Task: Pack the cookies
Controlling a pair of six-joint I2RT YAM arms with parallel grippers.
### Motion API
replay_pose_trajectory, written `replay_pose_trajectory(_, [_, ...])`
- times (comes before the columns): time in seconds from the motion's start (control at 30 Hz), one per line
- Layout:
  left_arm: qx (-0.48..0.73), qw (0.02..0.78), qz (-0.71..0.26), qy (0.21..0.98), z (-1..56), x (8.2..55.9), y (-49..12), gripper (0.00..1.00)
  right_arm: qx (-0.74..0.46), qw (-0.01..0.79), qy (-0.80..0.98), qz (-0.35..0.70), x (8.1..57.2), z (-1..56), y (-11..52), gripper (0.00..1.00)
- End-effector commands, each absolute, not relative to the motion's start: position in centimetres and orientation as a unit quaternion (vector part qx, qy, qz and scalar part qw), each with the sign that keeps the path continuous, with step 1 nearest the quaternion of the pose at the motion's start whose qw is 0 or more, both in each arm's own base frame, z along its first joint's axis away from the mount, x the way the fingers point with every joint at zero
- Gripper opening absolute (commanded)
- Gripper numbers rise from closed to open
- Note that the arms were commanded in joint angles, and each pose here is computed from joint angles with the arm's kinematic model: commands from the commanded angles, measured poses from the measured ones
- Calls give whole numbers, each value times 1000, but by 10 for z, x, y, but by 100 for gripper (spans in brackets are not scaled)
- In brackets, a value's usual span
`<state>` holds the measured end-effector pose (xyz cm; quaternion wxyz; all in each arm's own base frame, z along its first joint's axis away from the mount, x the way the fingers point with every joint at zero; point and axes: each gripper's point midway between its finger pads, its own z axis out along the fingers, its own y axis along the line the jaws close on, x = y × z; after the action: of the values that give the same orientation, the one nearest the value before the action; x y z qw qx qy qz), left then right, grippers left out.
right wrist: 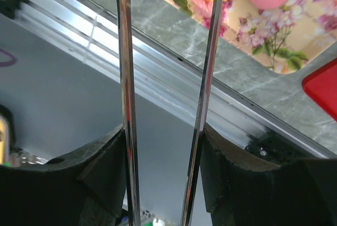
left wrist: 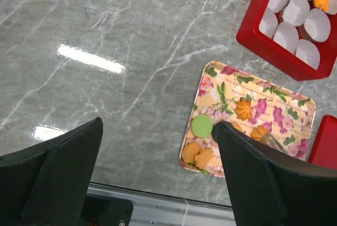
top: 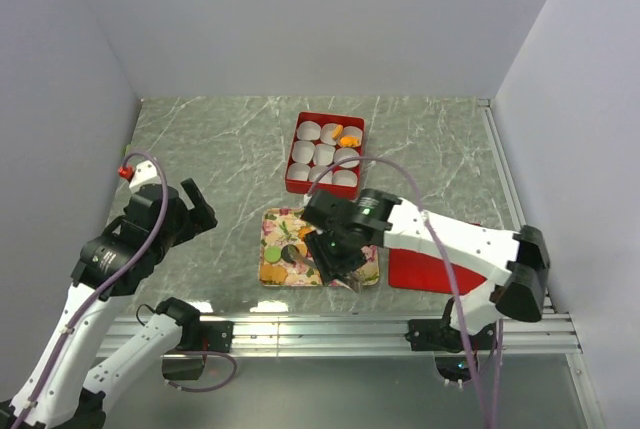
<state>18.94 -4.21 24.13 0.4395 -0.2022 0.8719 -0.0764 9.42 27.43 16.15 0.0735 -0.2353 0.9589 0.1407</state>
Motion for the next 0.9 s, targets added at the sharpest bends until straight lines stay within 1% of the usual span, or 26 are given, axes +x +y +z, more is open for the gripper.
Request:
replay_pose_trajectory(0.0, [-185,480,-79,854,254,195,-39,97,-236,83,962,108,98,154,287,57])
replay_pose_trajectory(0.23, [-183,497,-85,844,263,191,-35,99,-253,59,964,63,97,131,304,57])
replay_pose_trajectory(0.53, [-182,518,-105,829,272,180,-32,99,-261,50,963,46,107,132,324,57])
replay_pose_trajectory(0.57, [-180,517,-105,830,271,180,-33,99,-262,63,962,43,113,135,328,57])
replay_pose_trajectory(0.73, [-174,517,-109,831,271,180,-35,99,-264,57,962,28,116,129,331,57])
replay_pose_trajectory(0.87, [-168,517,-112,832,271,180,-37,99,-260,55,964,22,114,127,326,54])
